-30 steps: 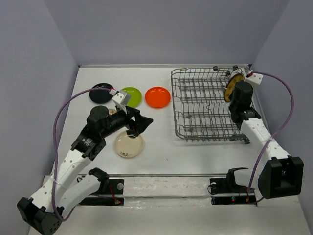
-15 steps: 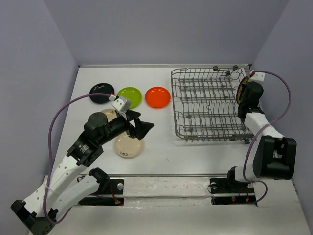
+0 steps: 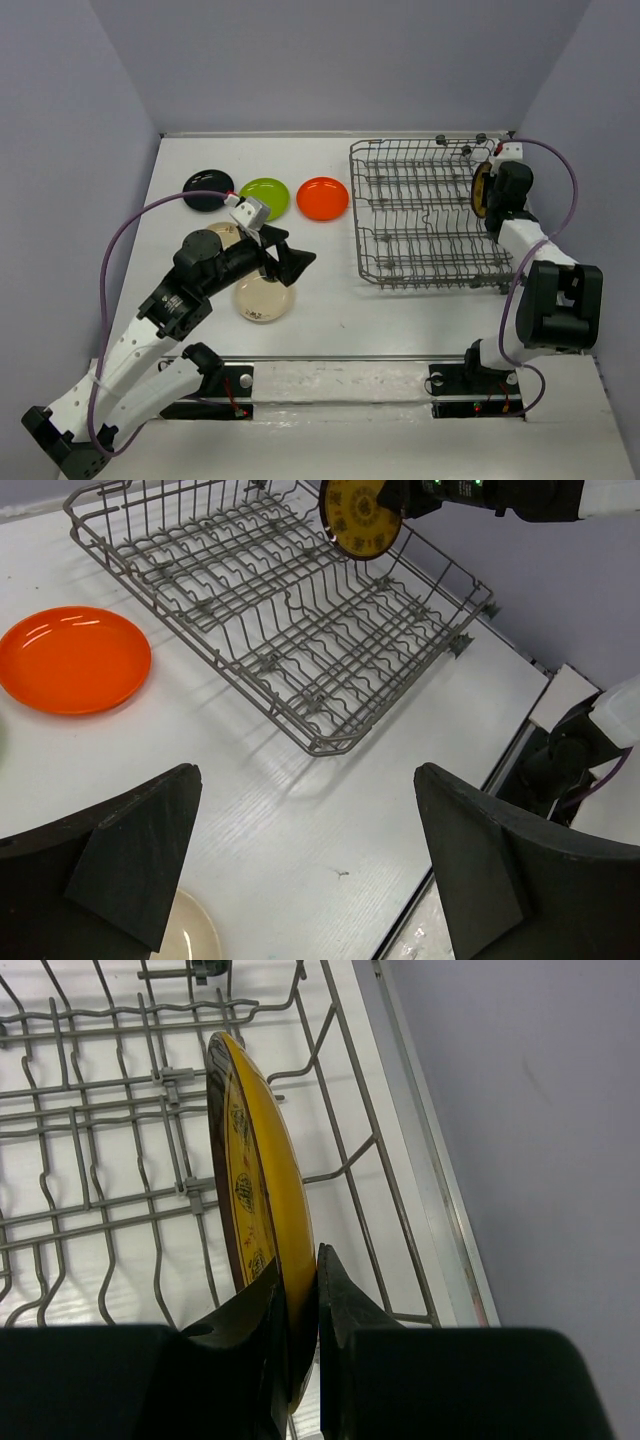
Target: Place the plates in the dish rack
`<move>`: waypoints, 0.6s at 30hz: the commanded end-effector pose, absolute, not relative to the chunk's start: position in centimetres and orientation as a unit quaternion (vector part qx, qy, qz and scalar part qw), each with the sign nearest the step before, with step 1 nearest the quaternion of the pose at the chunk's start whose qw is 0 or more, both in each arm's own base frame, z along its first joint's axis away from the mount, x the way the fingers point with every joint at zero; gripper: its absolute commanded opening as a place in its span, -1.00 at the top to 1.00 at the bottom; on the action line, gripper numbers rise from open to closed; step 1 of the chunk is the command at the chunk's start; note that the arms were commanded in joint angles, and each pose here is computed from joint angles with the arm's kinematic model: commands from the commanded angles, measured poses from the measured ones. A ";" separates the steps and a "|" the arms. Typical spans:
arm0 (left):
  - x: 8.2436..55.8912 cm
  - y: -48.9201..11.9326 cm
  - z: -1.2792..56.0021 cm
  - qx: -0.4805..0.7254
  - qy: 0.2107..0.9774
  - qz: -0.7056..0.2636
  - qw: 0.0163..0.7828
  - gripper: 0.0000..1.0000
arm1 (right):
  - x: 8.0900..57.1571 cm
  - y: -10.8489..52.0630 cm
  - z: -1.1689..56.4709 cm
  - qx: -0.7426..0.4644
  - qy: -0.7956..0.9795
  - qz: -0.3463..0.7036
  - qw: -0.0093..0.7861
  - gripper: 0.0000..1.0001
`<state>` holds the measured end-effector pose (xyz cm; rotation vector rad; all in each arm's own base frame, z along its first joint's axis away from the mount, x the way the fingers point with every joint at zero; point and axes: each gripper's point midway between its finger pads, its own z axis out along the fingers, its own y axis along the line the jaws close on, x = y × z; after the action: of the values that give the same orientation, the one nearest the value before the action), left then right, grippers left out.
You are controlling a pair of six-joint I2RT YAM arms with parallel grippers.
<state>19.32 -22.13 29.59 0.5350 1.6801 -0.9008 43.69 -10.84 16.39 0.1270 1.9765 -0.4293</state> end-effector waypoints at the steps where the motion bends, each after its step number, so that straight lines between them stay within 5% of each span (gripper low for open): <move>1: 19.4 -22.1 30.6 0.229 0.698 -0.378 0.563 -0.98 | 44.6 -11.4 18.2 0.053 0.812 -0.189 0.549 0.87; 14: 20.0 -22.0 30.0 0.220 0.709 -0.367 0.560 -0.98 | 44.3 -10.7 14.7 0.051 0.837 -0.167 0.518 0.85; 18: 20.4 -21.7 29.9 0.210 0.714 -0.360 0.563 -0.98 | 43.9 -10.5 14.2 0.060 0.840 -0.160 0.516 0.54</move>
<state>19.97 -21.90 28.68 0.5121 1.7202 -0.8657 43.88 -10.39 13.54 0.1152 2.0462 -0.3967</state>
